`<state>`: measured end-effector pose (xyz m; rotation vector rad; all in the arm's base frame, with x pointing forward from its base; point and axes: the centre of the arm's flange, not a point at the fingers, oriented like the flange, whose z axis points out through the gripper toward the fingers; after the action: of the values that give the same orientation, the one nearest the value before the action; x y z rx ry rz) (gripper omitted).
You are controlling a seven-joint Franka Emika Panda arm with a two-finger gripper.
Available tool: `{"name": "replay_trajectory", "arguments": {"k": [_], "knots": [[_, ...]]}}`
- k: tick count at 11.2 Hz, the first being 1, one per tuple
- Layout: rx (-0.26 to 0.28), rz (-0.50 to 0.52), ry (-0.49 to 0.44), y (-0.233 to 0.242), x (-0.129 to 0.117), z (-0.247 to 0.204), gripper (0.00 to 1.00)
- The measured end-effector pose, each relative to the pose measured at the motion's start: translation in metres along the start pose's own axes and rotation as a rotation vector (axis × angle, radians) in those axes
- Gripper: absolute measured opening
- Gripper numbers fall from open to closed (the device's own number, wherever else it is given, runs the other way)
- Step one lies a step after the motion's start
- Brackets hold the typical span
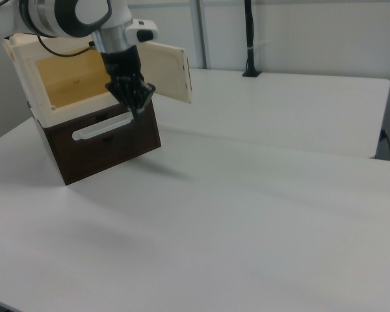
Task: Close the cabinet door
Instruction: 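Lower the gripper to the outer edge of the open door near the orange handle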
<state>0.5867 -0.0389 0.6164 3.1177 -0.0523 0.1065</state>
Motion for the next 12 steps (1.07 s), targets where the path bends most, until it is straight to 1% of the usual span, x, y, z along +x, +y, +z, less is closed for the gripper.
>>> {"name": "replay_trajectory", "arguments": {"k": [1, 2, 3, 5, 6, 8, 9, 12], "knots": [[-0.003, 0.001, 0.075, 0.000, 0.009, -0.011, 0.01], [-0.005, 0.014, 0.168, 0.000, 0.019, -0.026, 0.01], [-0.004, 0.042, 0.260, 0.001, 0.029, -0.038, 0.01], [-0.004, 0.073, 0.380, 0.004, 0.046, -0.040, 0.01], [-0.006, 0.088, 0.440, 0.007, 0.061, -0.030, 0.01], [-0.016, 0.101, 0.528, 0.017, 0.087, -0.004, 0.01], [-0.021, 0.107, 0.562, 0.022, 0.095, 0.005, 0.01], [-0.032, 0.121, 0.652, 0.034, 0.109, 0.016, 0.01]]}}
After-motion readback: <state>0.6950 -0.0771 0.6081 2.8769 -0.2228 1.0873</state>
